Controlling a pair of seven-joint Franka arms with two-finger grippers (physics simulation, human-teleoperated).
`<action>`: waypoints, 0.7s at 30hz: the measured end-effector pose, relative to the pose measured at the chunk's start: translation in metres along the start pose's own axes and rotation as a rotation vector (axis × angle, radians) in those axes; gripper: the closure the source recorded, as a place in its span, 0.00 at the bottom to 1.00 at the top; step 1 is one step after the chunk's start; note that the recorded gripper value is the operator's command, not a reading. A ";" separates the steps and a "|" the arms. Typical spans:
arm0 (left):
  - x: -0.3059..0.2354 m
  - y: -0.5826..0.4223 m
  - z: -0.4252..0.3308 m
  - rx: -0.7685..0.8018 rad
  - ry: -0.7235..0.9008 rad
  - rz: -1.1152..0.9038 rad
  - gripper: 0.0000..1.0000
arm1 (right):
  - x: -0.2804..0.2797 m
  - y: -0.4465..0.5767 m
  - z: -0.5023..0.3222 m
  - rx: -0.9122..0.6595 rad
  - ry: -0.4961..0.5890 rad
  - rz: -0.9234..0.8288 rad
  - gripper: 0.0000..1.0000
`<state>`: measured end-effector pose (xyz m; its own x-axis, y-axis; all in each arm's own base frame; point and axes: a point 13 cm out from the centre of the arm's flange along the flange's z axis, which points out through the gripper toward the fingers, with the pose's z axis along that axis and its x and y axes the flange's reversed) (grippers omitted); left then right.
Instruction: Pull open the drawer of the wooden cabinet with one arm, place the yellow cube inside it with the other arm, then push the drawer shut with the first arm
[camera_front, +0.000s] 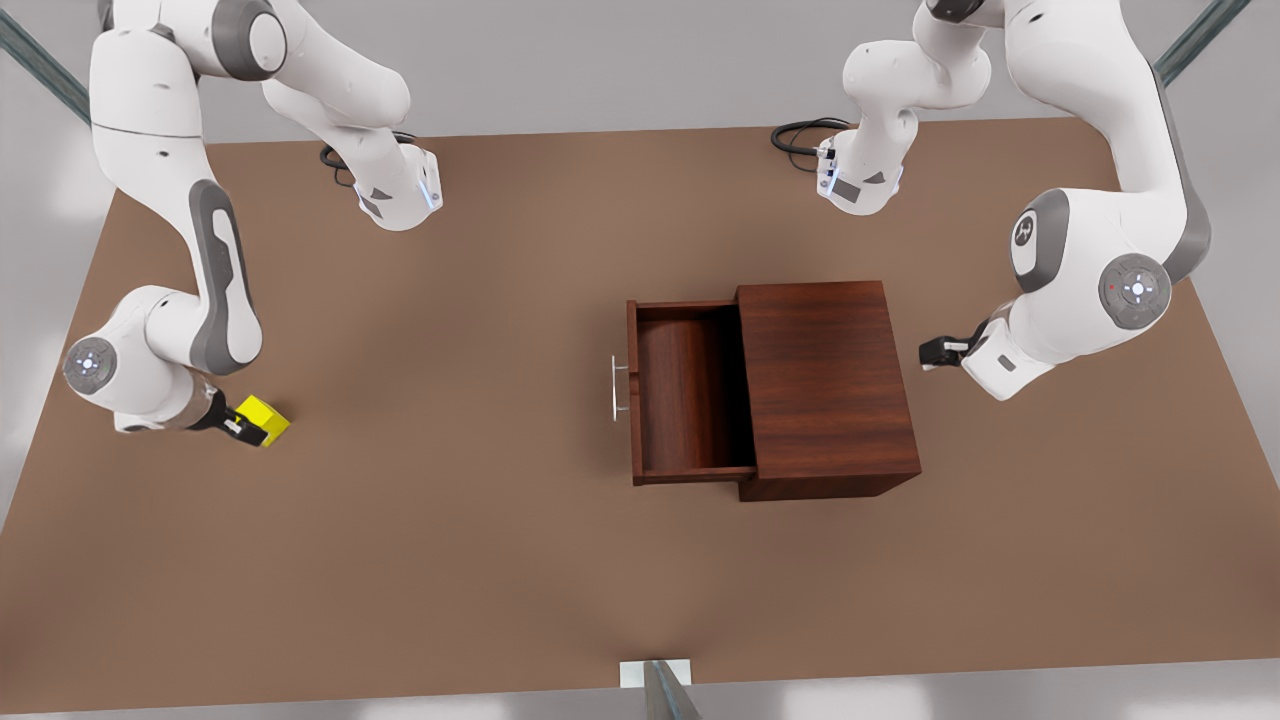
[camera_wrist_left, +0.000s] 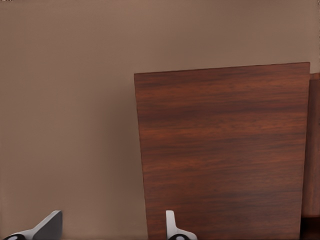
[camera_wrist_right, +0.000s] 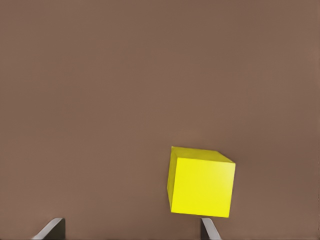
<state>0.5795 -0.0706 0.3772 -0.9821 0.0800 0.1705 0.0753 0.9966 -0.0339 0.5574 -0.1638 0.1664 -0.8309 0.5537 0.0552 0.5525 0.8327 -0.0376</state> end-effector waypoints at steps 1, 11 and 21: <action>0.001 0.000 0.000 0.003 0.001 0.010 0.00 | -0.001 -0.009 0.003 0.005 -0.001 0.010 0.00; -0.013 -0.020 -0.027 0.009 -0.065 0.119 0.00 | 0.014 -0.050 0.048 0.030 0.007 0.034 0.00; 0.001 -0.027 -0.070 -0.026 -0.081 0.143 0.00 | 0.012 -0.055 0.083 0.027 -0.022 0.029 0.00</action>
<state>0.5889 -0.0957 0.4467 -0.9716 0.2207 0.0857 0.2192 0.9753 -0.0265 0.5117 -0.2034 0.0867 -0.8162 0.5769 0.0320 0.5742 0.8160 -0.0659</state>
